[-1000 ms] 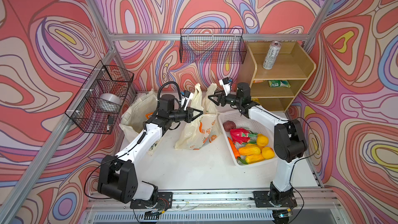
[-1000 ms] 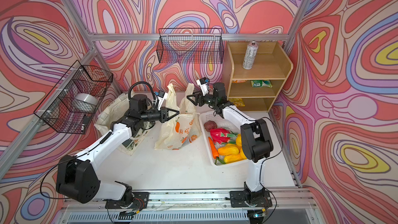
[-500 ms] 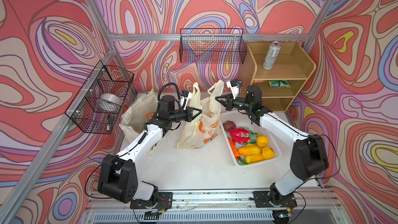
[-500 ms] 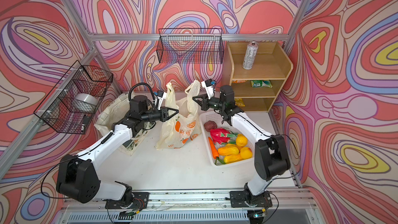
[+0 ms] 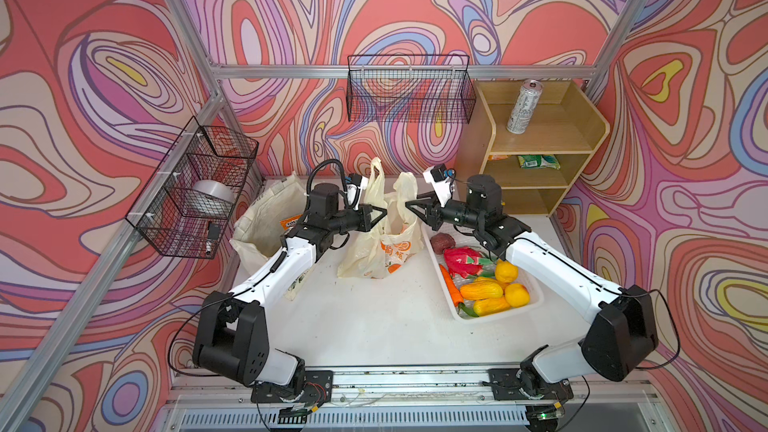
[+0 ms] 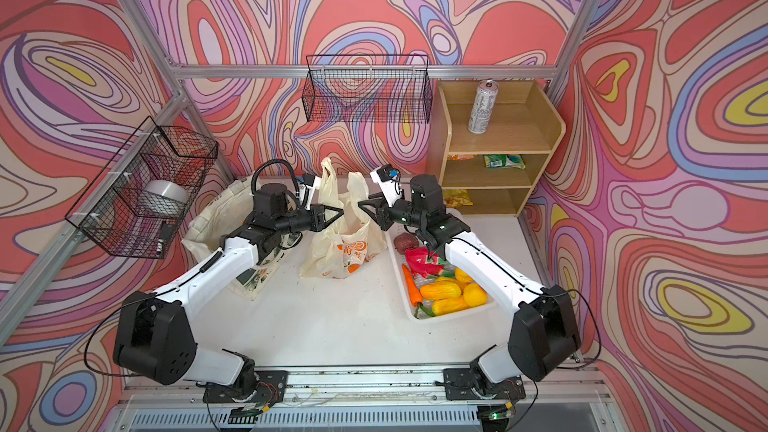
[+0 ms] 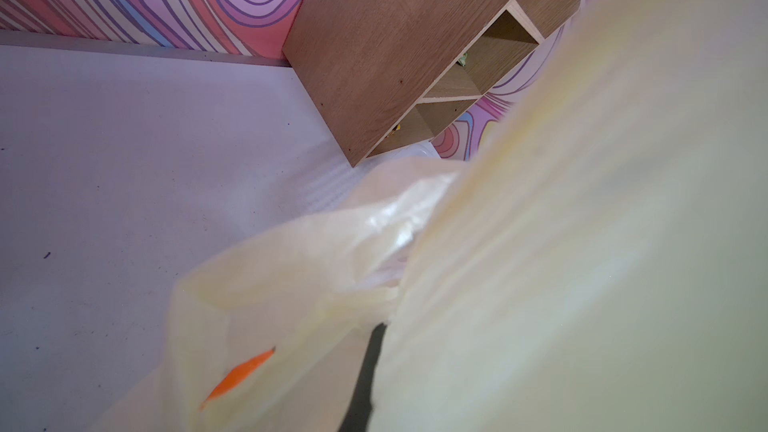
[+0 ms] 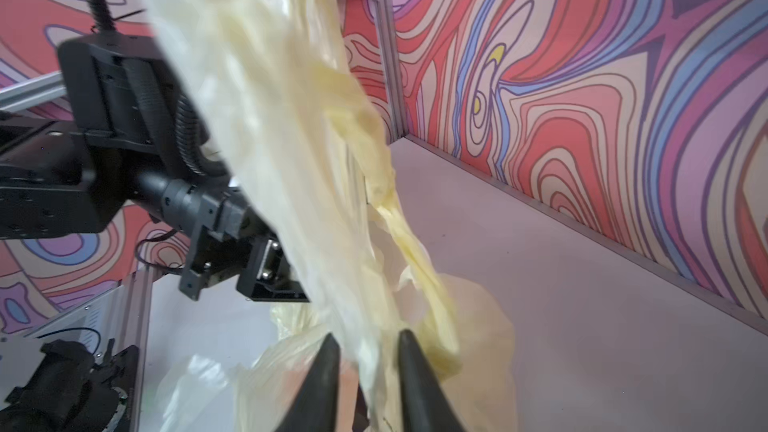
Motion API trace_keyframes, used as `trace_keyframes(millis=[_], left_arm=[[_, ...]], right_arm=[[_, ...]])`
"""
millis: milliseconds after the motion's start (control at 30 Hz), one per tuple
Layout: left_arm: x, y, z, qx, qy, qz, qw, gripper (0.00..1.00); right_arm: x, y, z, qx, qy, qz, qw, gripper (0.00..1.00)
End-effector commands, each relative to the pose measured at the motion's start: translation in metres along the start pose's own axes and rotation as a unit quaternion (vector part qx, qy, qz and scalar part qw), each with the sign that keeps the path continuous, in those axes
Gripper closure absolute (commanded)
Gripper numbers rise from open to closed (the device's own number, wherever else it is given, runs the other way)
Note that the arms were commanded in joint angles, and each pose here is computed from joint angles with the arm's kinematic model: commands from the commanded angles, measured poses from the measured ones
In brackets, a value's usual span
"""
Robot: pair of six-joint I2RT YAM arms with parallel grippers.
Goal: Place the mixed food into the grocery bags and tie them
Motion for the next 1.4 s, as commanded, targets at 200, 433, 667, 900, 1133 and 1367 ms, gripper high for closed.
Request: trace_keyframes(millis=[200, 433, 667, 900, 1133, 1367], left_arm=[[-0.013, 0.001, -0.012, -0.015, 0.019, 0.049, 0.998, 1.00], [-0.016, 0.001, -0.010, -0.010, 0.020, 0.058, 0.998, 1.00], [-0.018, 0.002, -0.010, -0.006, 0.022, 0.071, 0.997, 1.00], [-0.021, 0.007, -0.010, 0.007, 0.019, 0.101, 0.995, 1.00], [-0.017, 0.011, -0.007, 0.017, 0.007, 0.098, 0.995, 1.00], [0.011, -0.008, -0.009, 0.018, -0.020, -0.072, 0.997, 1.00]], right_arm=[[-0.047, 0.008, 0.017, 0.005, -0.024, 0.103, 0.994, 0.26], [-0.062, -0.014, -0.003, -0.033, -0.023, 0.106, 0.994, 0.20], [-0.067, -0.007, -0.004, -0.011, -0.014, 0.045, 0.999, 0.08], [-0.080, 0.034, -0.007, 0.002, 0.014, -0.020, 1.000, 0.10], [-0.077, 0.048, -0.014, 0.009, 0.055, -0.074, 0.996, 1.00], [-0.079, 0.011, -0.007, 0.007, 0.056, 0.051, 0.997, 1.00]])
Point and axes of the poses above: each gripper's point midway between its finger pads, its own y axis out along the fingers, its own x axis along the line the jaws close on, z = x × y, the point moved 4 cm from there along -y, back along the fingers, and after that the axes turned 14 degrees about y, right-handed, at the moved point
